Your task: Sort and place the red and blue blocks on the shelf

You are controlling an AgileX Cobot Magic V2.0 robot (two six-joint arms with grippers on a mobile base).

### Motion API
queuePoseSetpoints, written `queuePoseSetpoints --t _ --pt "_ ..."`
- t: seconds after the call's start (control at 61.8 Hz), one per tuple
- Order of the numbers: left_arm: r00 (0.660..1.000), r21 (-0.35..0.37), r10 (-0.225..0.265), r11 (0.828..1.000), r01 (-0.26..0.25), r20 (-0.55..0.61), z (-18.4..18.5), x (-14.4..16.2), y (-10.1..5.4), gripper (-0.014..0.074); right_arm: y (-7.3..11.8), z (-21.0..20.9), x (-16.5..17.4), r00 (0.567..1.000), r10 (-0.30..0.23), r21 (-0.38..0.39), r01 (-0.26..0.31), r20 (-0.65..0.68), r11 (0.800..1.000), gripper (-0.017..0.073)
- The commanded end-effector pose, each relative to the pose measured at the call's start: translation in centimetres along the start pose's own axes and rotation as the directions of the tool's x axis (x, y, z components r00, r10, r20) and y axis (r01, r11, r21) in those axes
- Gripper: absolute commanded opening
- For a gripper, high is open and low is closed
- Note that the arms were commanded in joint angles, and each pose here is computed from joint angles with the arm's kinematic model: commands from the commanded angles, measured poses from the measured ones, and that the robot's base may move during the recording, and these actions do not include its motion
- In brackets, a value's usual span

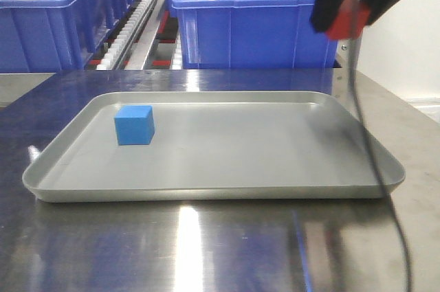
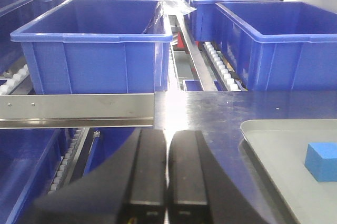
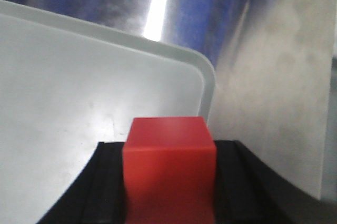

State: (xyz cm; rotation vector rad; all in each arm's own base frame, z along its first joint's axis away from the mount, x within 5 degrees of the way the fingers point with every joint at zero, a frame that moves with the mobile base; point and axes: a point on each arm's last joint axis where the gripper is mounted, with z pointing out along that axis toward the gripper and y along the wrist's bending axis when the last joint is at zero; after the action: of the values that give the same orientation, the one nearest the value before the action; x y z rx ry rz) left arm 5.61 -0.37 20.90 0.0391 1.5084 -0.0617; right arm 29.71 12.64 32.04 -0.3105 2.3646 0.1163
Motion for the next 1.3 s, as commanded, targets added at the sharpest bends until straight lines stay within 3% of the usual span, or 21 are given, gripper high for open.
queuePoseSetpoints --t 0.0,0.081,0.243,0.453,0.68,0.923,1.085,1.279 --pt "0.997 -0.006 -0.013 1.000 0.013 0.074 -0.1 0.0 0.1 0.0124 -1.2 -3.6 -0.6 0.972 -0.037 -0.031 0.046 0.231 0.998 0.0057" --pt "0.997 -0.006 -0.013 1.000 0.013 0.074 -0.1 0.0 0.1 0.0124 -2.5 -4.5 1.1 0.958 -0.046 -0.028 0.057 0.282 0.998 0.0057" --pt "0.997 -0.006 -0.013 1.000 0.013 0.074 -0.1 0.0 0.1 0.0124 -5.1 -6.2 4.8 0.931 0.006 0.012 -0.011 0.366 1.000 0.0057" --pt "0.997 -0.006 -0.013 1.000 0.013 0.074 -0.1 0.0 0.1 0.0124 -6.6 -9.0 9.3 0.884 0.032 0.072 -0.074 0.467 0.995 0.0057" --pt "0.997 -0.006 -0.013 1.000 0.013 0.074 -0.1 0.0 0.1 0.0124 -6.4 -12.7 13.8 0.757 0.011 0.092 -0.094 0.653 0.991 0.0057" --pt "0.997 -0.006 -0.013 1.000 0.013 0.074 -0.1 0.0 0.1 0.0124 -5.7 -15.0 18.3 0.655 -0.008 0.092 -0.095 0.756 0.991 0.0057" --pt "0.997 -0.006 -0.013 1.000 0.013 0.074 -0.1 0.0 0.1 0.0124 -5.5 -15.8 19.4 0.610 -0.015 0.093 -0.095 0.792 0.991 0.0057" --pt "0.997 -0.006 -0.013 1.000 0.013 0.074 -0.1 0.0 0.1 0.0124 -5.5 -15.9 19.5 0.608 -0.016 0.093 -0.095 0.794 0.991 0.0057"
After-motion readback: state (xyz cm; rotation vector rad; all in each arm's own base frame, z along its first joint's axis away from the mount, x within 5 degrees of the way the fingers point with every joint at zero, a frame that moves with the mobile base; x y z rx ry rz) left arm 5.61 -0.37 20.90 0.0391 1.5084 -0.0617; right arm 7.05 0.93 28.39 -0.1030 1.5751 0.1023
